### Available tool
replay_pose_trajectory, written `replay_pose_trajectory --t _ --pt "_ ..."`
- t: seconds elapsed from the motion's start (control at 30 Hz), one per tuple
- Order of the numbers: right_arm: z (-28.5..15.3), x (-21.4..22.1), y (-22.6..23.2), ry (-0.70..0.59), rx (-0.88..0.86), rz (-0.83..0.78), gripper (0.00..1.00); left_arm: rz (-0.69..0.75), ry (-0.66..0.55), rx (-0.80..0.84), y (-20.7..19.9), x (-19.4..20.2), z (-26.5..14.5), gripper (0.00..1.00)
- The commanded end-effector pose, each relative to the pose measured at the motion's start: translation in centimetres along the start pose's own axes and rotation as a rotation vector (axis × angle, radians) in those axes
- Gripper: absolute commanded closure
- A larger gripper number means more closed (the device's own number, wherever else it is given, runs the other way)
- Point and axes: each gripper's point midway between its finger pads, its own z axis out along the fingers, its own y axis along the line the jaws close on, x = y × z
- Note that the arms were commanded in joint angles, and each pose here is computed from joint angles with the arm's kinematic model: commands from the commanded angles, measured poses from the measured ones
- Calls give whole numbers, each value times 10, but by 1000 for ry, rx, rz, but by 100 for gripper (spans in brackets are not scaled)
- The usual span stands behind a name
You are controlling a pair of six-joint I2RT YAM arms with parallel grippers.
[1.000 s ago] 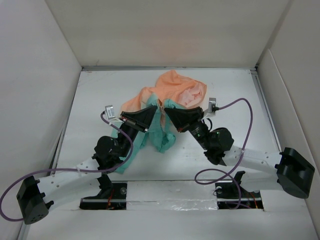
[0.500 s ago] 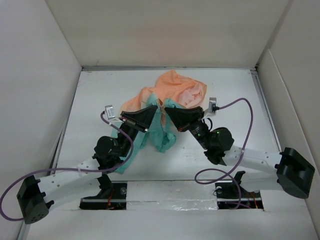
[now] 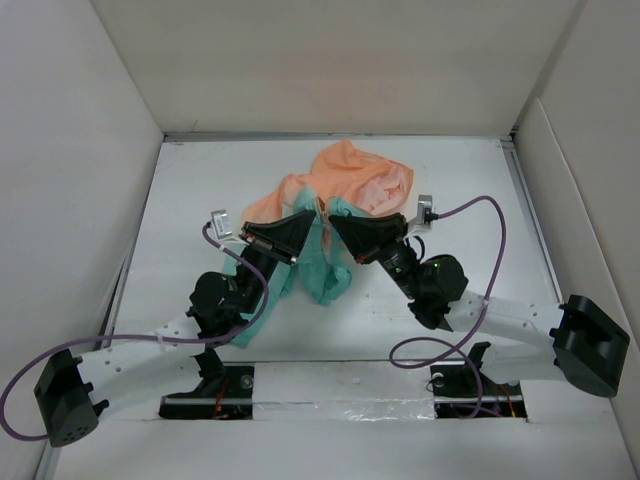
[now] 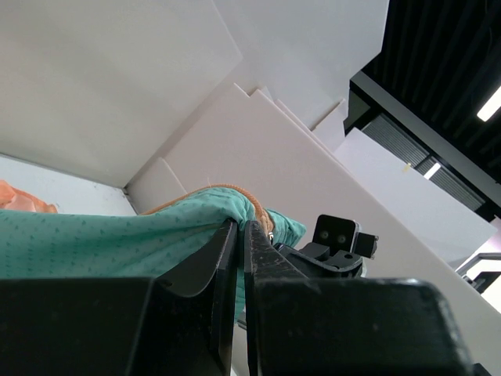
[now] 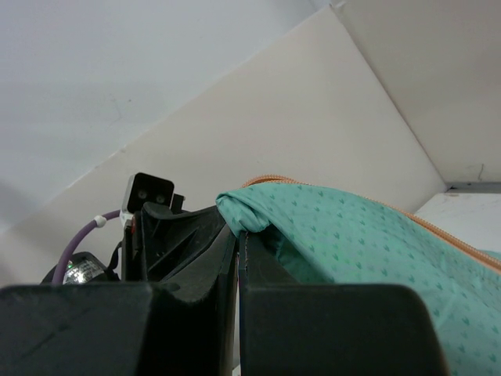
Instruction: Zip up the jacket
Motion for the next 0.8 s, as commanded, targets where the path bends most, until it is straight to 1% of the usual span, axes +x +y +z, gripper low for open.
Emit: replay_pose_trajectory --t 0.0,0.77 --pt "6 -31 22 -100 -72 18 100 -25 -44 61 -17 -13 1 100" --pt "3 -32 23 -97 -76 16 100 -48 -68 55 -17 -19 -1 100"
